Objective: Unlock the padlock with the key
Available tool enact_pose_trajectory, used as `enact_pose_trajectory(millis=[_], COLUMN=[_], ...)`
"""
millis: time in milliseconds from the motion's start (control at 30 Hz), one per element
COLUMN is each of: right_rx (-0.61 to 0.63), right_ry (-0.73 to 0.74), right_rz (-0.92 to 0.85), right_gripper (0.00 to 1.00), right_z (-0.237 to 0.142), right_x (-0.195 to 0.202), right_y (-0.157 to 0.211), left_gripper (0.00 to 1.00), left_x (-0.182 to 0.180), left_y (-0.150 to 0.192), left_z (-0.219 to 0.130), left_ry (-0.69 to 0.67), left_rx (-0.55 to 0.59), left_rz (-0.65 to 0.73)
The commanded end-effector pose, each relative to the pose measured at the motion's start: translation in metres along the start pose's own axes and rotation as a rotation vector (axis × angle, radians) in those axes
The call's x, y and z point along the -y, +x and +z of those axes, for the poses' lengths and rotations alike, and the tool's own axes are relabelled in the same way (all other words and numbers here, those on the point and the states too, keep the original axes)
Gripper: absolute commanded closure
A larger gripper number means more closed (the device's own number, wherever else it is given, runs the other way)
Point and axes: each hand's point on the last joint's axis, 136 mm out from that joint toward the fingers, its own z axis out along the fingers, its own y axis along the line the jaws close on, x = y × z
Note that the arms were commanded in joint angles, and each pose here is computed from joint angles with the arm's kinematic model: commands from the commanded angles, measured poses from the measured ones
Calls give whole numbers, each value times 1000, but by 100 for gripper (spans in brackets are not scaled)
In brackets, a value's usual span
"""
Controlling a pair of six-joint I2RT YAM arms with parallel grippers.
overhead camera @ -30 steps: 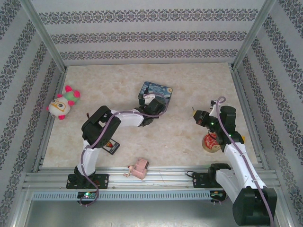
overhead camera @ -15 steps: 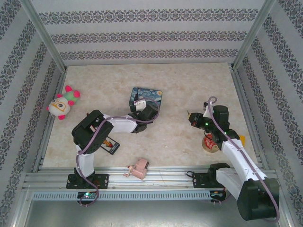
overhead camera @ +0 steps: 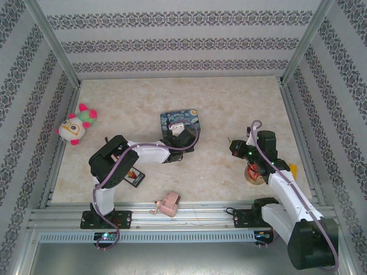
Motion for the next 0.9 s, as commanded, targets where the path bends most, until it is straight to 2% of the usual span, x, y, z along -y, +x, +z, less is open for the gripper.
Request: enact_pose_trajectory(millis=[0,467,867], right_rx=[-16,-50,-73], right_ry=[12,20,27], right_rz=[-18,-22,-36], right_gripper=[100,100,100], right_z=[1,7,11], right_x=[4,4,6], right_y=[10,24,27], left_gripper=[93,80,58], left_x=[17,9,6], left_y=[-7,9,19], left_z=[-3,9,13], left_ry=[58,57,106], left_rx=[15,-64,-121], left_rz=[-33,-5,42])
